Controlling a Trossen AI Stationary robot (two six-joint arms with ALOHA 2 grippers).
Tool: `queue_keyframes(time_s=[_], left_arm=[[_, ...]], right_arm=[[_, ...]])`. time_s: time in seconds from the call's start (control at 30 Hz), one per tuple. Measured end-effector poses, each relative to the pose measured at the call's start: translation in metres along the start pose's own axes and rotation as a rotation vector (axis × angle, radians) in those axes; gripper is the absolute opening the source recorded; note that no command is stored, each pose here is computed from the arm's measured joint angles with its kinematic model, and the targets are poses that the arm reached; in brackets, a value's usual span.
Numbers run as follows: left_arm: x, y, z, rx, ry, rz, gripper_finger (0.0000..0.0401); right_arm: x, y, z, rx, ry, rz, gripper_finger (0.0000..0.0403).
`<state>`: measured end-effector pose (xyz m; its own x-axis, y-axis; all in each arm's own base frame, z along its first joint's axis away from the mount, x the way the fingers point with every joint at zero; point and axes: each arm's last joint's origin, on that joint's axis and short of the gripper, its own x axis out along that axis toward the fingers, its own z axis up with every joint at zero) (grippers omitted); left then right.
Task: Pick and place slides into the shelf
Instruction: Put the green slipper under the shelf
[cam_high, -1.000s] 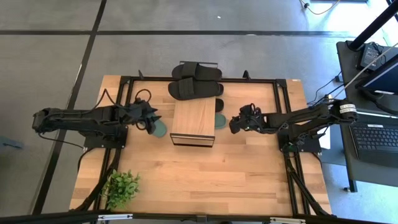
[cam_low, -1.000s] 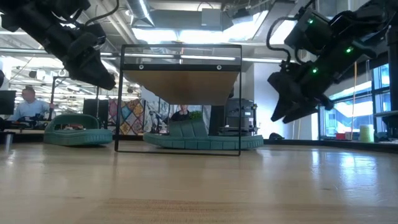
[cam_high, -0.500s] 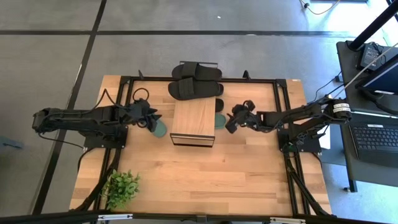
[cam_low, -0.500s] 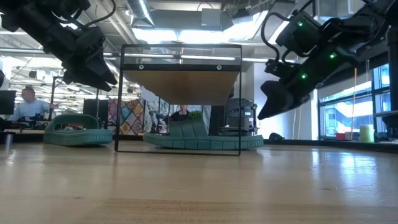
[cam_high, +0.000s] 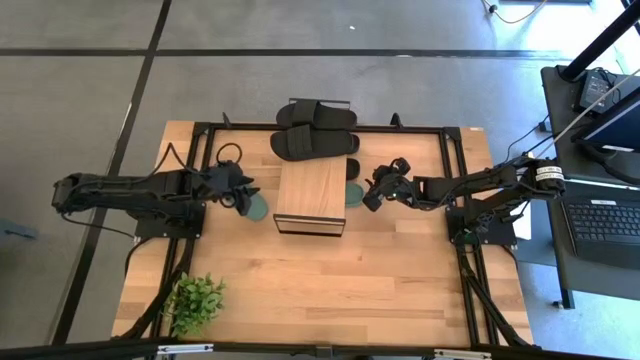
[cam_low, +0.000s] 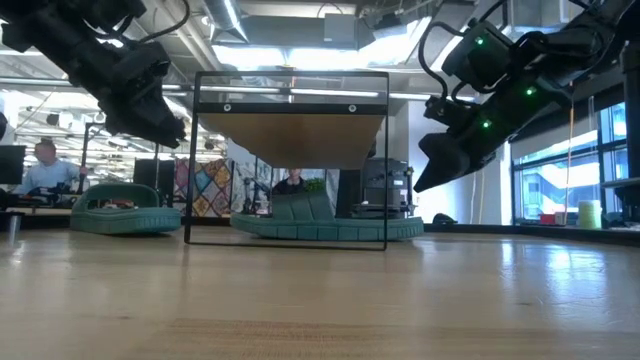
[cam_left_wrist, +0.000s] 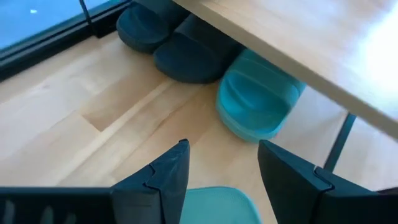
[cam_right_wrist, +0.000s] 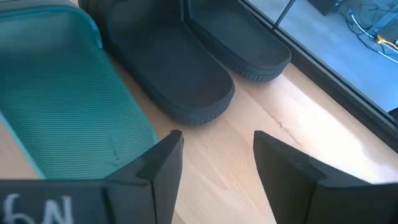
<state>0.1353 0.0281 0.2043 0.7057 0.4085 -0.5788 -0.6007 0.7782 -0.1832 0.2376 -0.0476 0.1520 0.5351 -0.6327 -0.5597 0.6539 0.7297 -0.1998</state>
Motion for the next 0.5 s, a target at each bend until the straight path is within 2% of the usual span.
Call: queue_keyframes(time_s=[0.33,0.5], left_arm=[[0.012,-0.016,-0.012,0.152,0.103,0.013,0.0134],[0.015,-0.020,-0.010,0.212,0.161,0.182,0.0126]], right_arm=[[0.000,0.000,0.000,0.003,0.000,0.001,0.0196],[0.000,0.000,0.001,0.006,-0.005,0.002,0.0196]])
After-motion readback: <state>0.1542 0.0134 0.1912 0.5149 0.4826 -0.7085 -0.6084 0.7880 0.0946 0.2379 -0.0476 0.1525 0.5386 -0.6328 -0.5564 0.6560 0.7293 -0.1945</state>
